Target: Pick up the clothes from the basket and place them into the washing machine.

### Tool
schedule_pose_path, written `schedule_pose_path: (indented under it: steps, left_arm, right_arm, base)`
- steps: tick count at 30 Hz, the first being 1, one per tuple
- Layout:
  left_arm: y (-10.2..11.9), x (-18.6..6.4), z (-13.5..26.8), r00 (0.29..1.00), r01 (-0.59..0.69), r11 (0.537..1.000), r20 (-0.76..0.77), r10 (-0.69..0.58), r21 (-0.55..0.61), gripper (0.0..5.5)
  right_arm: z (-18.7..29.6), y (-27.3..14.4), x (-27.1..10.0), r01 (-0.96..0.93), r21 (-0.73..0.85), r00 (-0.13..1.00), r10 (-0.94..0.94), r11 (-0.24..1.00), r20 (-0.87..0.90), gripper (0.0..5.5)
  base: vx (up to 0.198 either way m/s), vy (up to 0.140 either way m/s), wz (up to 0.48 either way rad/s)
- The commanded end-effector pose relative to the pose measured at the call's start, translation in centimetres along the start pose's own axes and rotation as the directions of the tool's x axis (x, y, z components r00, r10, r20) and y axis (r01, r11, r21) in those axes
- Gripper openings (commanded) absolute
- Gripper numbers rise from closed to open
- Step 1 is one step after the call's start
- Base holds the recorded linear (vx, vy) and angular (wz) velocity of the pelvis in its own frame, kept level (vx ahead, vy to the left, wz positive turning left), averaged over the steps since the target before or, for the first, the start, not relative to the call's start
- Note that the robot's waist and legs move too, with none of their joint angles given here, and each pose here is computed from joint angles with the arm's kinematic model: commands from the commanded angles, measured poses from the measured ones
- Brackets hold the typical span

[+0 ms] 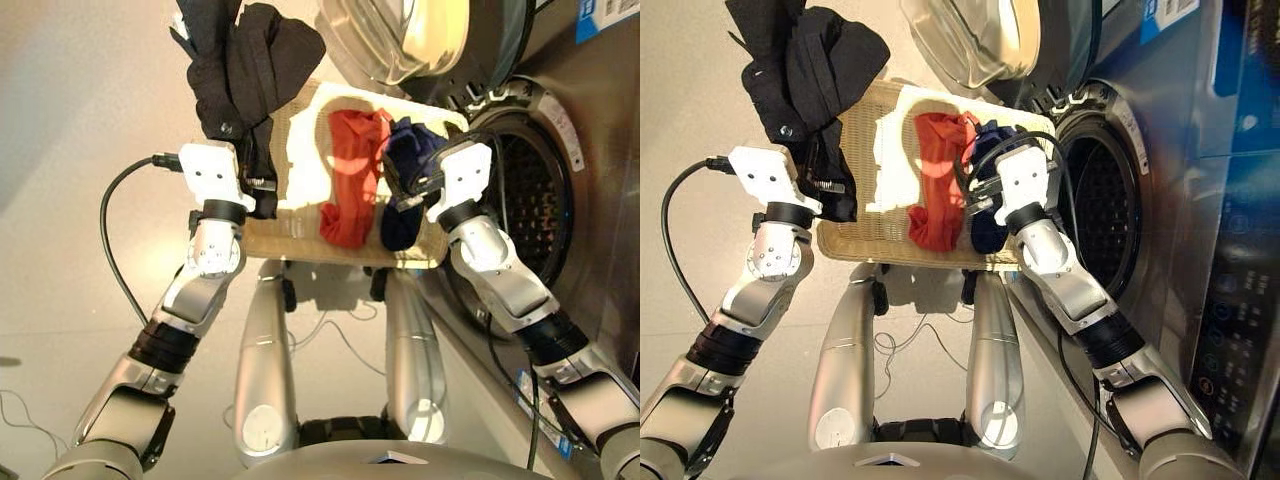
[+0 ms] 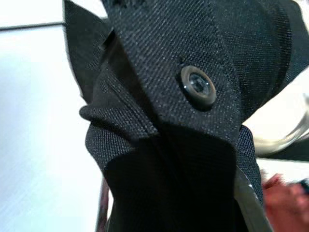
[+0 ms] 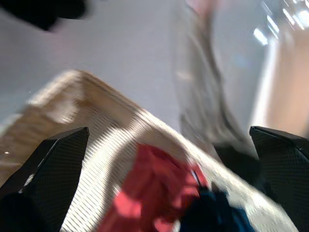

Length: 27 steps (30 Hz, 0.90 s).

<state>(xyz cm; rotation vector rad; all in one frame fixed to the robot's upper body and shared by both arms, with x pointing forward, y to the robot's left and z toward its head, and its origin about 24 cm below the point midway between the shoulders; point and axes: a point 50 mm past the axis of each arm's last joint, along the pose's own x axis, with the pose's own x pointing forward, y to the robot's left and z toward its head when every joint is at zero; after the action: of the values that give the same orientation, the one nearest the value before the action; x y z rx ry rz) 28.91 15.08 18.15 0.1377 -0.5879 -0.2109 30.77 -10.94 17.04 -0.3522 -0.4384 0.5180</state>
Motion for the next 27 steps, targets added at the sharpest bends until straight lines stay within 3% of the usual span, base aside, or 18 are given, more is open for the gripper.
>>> schedule_pose_path:
  steps: [1, 12, 20, 26, 27]
  left_arm:
    - [-2.3, 0.2, 6.2, 0.93, 0.226, 0.968, 0.318, -0.182, -0.106, 0.0]
    - [-4.4, 0.1, 7.4, 0.863, 0.442, 0.877, 0.356, -0.357, -0.191, 0.0]
    - [-4.6, -0.1, 6.4, 0.848, 0.487, 0.868, 0.294, -0.442, -0.097, 0.0]
    - [-4.5, -0.3, 6.1, 0.828, 0.508, 0.86, 0.254, -0.501, 0.042, 0.0]
    - [-4.6, -0.4, 6.3, 0.81, 0.52, 0.846, 0.246, -0.532, 0.116, 0.0]
  right_arm:
    - [4.3, -2.1, 0.3, -0.083, -0.263, 0.986, 0.118, 0.961, 0.12, 5.5]
    - [9.1, -0.4, 4.2, -0.169, -0.465, 0.927, 0.3, 0.869, 0.224, 5.5]
    - [12.7, 0.8, 4.0, -0.24, -0.43, 0.851, 0.401, 0.871, 0.338, 5.5]
    - [14.1, 1.6, 3.3, -0.318, -0.388, 0.796, 0.466, 0.865, 0.386, 5.5]
    - [14.4, 1.7, 3.3, -0.326, -0.397, 0.79, 0.478, 0.858, 0.384, 5.5]
  base:
    - [0.0, 0.0, 0.0]
    - [0.0, 0.0, 0.0]
    - [0.0, 0.0, 0.0]
    - [0.0, 0.0, 0.0]
    - [0.0, 0.0, 0.0]
